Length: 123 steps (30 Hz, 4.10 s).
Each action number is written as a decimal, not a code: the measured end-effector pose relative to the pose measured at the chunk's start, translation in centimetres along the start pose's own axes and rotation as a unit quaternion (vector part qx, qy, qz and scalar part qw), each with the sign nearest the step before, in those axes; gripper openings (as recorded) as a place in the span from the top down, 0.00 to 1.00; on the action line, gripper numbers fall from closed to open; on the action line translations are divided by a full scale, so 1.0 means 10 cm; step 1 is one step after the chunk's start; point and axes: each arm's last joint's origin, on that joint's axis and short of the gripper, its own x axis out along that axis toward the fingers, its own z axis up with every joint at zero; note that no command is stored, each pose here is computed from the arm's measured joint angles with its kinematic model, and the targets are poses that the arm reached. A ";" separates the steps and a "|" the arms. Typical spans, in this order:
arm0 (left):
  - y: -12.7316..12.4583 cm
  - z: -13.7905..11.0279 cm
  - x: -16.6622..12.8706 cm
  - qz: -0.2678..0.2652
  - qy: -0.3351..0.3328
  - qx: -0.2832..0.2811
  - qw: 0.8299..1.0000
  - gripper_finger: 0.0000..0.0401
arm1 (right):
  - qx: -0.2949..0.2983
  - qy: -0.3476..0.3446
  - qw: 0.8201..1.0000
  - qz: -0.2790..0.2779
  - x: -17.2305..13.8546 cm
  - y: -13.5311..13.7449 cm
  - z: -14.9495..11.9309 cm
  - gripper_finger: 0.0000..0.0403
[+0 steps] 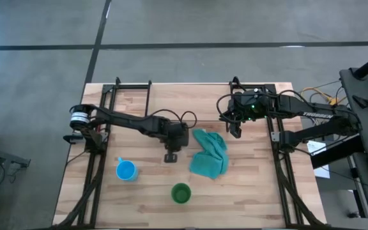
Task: Stack small to large cups/mugs on shelf
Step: Put the transparent mug on the shelf, then put the blue mug on the shelf
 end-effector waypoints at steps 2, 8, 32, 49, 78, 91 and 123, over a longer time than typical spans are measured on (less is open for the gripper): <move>-0.01 0.05 -0.08 0.001 -0.011 0.001 1.000 0.99 | 0.000 0.000 1.000 0.000 0.00 0.00 0.00 0.86; -0.02 0.19 -0.36 0.023 -0.002 0.001 1.000 1.00 | -0.002 0.000 1.000 0.000 0.00 0.00 0.00 0.86; 0.04 0.54 -1.51 0.183 0.017 -0.010 0.983 1.00 | -0.017 -0.001 1.000 0.000 0.00 0.00 0.00 0.86; 0.77 0.26 -1.69 0.217 0.084 -0.123 0.965 1.00 | -0.011 -0.004 1.000 0.000 0.00 0.00 0.01 0.86; 0.96 0.23 -1.57 0.157 0.047 -0.188 0.968 1.00 | -0.013 -0.004 1.000 0.000 0.00 0.00 0.01 0.86; 0.96 0.23 -1.57 0.152 0.047 -0.186 0.970 1.00 | -0.013 -0.004 1.000 0.000 0.00 0.00 0.01 0.86; 0.67 0.31 -2.35 0.106 -0.020 -0.200 0.974 0.82 | -0.021 -0.003 1.000 0.000 0.00 0.00 0.01 0.86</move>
